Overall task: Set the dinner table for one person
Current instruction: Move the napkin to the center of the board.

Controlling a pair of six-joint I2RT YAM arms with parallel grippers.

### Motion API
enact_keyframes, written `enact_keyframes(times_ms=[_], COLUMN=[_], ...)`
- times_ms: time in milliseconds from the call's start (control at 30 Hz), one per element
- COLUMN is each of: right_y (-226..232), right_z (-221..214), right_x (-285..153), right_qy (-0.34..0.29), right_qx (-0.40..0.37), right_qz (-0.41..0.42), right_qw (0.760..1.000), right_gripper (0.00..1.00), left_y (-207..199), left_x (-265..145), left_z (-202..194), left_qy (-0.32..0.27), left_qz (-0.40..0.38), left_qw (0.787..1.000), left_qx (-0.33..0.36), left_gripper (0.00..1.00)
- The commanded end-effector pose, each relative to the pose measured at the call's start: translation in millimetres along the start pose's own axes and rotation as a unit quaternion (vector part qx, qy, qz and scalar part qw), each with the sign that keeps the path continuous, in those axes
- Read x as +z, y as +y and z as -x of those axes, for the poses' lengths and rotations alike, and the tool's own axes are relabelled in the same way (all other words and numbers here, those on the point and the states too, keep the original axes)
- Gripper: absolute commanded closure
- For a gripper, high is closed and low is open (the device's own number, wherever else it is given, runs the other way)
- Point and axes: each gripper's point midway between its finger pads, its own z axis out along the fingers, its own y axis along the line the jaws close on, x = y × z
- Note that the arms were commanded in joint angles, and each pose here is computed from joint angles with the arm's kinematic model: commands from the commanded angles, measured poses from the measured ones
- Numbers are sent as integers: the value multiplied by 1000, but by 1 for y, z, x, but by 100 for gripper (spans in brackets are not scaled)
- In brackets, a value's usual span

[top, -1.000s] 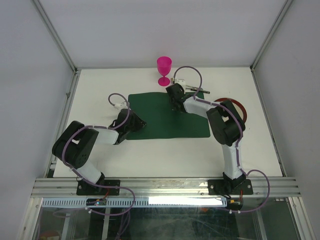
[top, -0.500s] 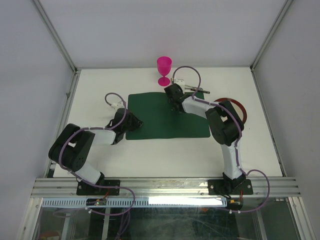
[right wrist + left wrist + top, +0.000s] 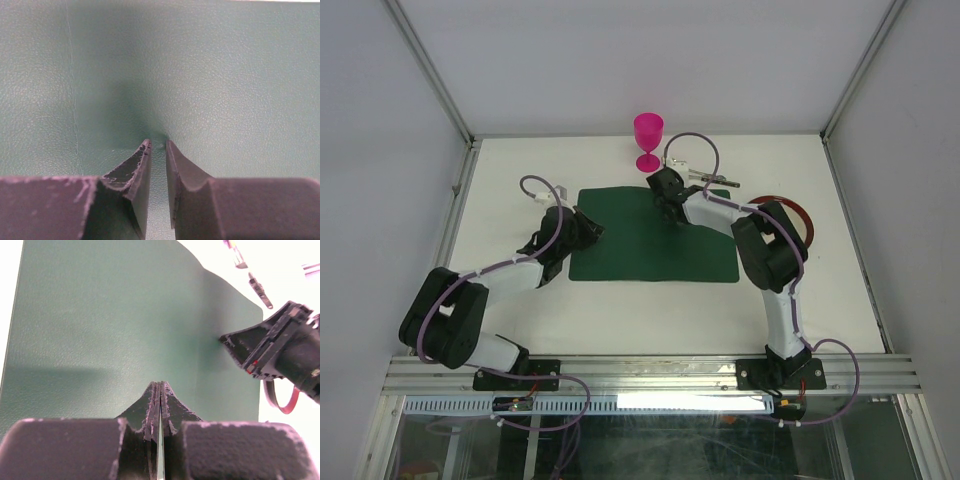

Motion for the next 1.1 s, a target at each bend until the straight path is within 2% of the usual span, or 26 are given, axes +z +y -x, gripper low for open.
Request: enact_keyframes(times_ms=[0, 500, 700, 800, 1067], right_y=[-9, -7, -16, -27, -57], right_z=[-4, 47, 71, 59, -6], right_x=[-25, -37, -69, -86, -133], right_qy=[24, -35, -66, -57, -30], right_qx=[-22, -48, -37, -23, 31], right_qz=[-13, -20, -17, -19, -22], right_qw=[999, 998, 997, 998, 999], right_gripper=[78, 77, 77, 77, 76], left_y=[-26, -26, -25, -23, -20], left_x=[-11, -17, -15, -14, -26], left_z=[37, 35, 28, 18, 5], left_qy=[-52, -52, -38, -20, 0], left_qz=[-27, -35, -41, -45, -62], left_qw=[998, 998, 998, 998, 997], left_qx=[11, 11, 19, 23, 46], left_gripper=[100, 100, 100, 100, 100])
